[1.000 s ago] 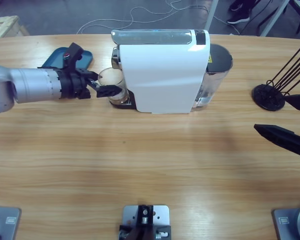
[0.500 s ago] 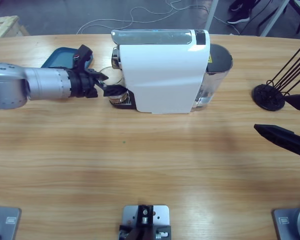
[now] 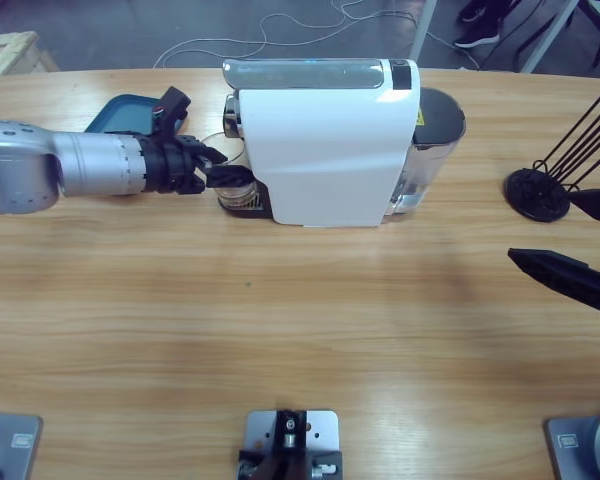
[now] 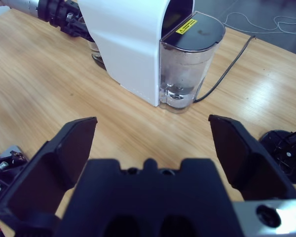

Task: Pour coffee

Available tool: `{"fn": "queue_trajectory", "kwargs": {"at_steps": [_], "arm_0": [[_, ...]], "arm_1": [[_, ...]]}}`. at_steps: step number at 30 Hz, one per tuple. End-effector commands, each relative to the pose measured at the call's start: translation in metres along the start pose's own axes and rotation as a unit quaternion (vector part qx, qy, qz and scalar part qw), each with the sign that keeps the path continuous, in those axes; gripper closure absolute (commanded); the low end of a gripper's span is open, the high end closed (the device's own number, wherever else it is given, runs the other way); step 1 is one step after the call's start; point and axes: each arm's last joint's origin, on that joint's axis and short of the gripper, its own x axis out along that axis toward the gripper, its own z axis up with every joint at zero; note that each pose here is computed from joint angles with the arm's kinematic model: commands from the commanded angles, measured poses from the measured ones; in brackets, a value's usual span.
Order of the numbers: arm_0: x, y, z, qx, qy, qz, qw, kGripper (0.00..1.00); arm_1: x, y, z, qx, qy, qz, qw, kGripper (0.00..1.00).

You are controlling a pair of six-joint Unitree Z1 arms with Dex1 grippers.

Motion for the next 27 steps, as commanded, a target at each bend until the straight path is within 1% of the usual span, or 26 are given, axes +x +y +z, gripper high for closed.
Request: {"fn": "queue_trajectory", "kwargs": {"at_steps": [1,3,5,7,8,10,14,18,19,20,21,23,24,25,26,27], "arm_0": [[-0.031,0.014,-0.017,-0.017,0.009,0.073,0.997,0.943],[-0.062,0.032,-0.017,-0.04,-0.011,0.129,0.991,0.943],[-0.089,0.052,-0.012,-0.059,-0.034,0.185,0.98,0.92],[-0.102,0.071,-0.007,-0.072,-0.051,0.229,0.969,0.92],[-0.103,0.081,-0.005,-0.078,-0.055,0.245,0.965,0.918],[-0.099,0.101,-0.005,-0.089,-0.053,0.263,0.959,0.915],[-0.082,0.129,-0.012,-0.108,-0.035,0.276,0.955,0.913],[-0.075,0.144,-0.019,-0.12,-0.024,0.283,0.951,0.906],[-0.074,0.147,-0.022,-0.124,-0.019,0.285,0.95,0.883],[-0.074,0.149,-0.026,-0.129,-0.014,0.287,0.949,0.784],[-0.073,0.15,-0.029,-0.133,-0.008,0.287,0.949,0.753],[-0.07,0.152,-0.036,-0.141,0.002,0.286,0.948,0.752],[-0.07,0.152,-0.039,-0.147,0.005,0.285,0.947,0.728],[-0.068,0.153,-0.042,-0.158,0.007,0.283,0.946,0.585],[-0.066,0.154,-0.045,-0.17,0.011,0.281,0.945,0.5],[-0.065,0.154,-0.047,-0.177,0.014,0.279,0.944,0.494]], "arm_1": [[0.007,0.0,-0.01,-0.008,0.023,-0.001,1.0,0.0],[0.006,0.0,-0.01,-0.008,0.022,-0.001,1.0,0.0],[0.006,0.0,-0.01,-0.008,0.022,-0.001,1.0,0.0],[0.006,0.0,-0.01,-0.008,0.021,-0.001,1.0,0.0],[0.006,0.0,-0.01,-0.008,0.022,-0.001,1.0,0.0],[0.006,0.0,-0.01,-0.008,0.022,-0.001,1.0,0.0],[0.007,0.0,-0.01,-0.008,0.022,-0.001,1.0,0.0],[0.007,0.0,-0.01,-0.008,0.023,-0.001,1.0,0.0],[0.007,0.0,-0.01,-0.008,0.023,-0.001,1.0,0.0],[0.007,0.0,-0.009,-0.008,0.023,-0.001,1.0,0.0],[0.007,0.0,-0.009,-0.008,0.023,-0.001,1.0,0.0],[0.007,0.0,-0.009,-0.008,0.023,-0.002,1.0,0.0],[0.007,0.0,-0.009,-0.008,0.022,-0.002,1.0,0.0],[0.007,0.0,-0.009,-0.008,0.022,-0.002,1.0,0.0],[0.007,0.0,-0.009,-0.008,0.021,-0.002,1.0,0.0],[0.007,0.0,-0.009,-0.008,0.021,-0.002,1.0,0.0]]}}
